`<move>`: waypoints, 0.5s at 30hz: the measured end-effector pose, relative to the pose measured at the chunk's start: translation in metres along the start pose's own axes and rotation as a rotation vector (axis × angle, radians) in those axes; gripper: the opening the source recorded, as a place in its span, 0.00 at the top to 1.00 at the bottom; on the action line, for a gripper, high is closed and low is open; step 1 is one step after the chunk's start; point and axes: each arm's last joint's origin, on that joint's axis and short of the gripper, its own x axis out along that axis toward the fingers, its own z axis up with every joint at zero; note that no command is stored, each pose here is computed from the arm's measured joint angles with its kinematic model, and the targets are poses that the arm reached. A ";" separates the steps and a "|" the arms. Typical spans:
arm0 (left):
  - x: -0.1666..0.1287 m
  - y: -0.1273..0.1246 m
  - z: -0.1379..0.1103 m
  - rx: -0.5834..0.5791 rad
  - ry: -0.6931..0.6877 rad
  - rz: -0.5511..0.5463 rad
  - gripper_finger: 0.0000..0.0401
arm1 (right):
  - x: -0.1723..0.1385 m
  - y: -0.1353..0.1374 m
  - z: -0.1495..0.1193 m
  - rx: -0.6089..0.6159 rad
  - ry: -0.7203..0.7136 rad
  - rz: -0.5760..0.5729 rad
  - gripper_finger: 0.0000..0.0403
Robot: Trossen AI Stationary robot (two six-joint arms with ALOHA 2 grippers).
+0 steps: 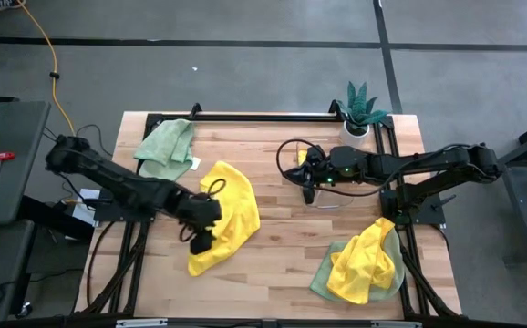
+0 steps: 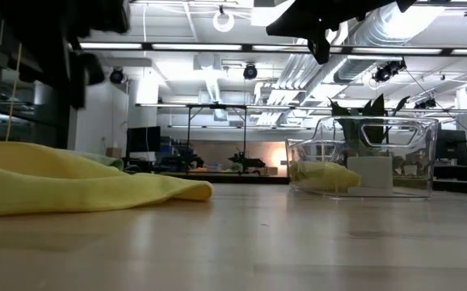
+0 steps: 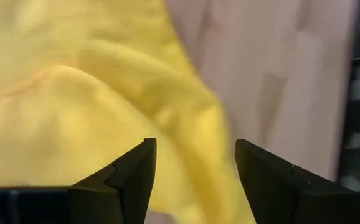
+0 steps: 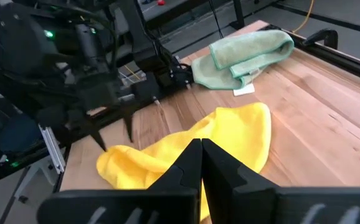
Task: Fold microfiber towels
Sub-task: Fold the top yellow microfiber towel
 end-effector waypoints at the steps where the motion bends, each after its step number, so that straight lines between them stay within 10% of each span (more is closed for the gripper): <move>1: 0.006 0.005 0.004 0.018 0.011 0.020 0.49 | 0.000 0.000 0.000 0.000 -0.001 -0.003 1.00; 15: 0.063 0.062 0.030 -0.073 0.123 0.165 0.49 | 0.000 -0.002 -0.002 0.006 0.011 -0.036 1.00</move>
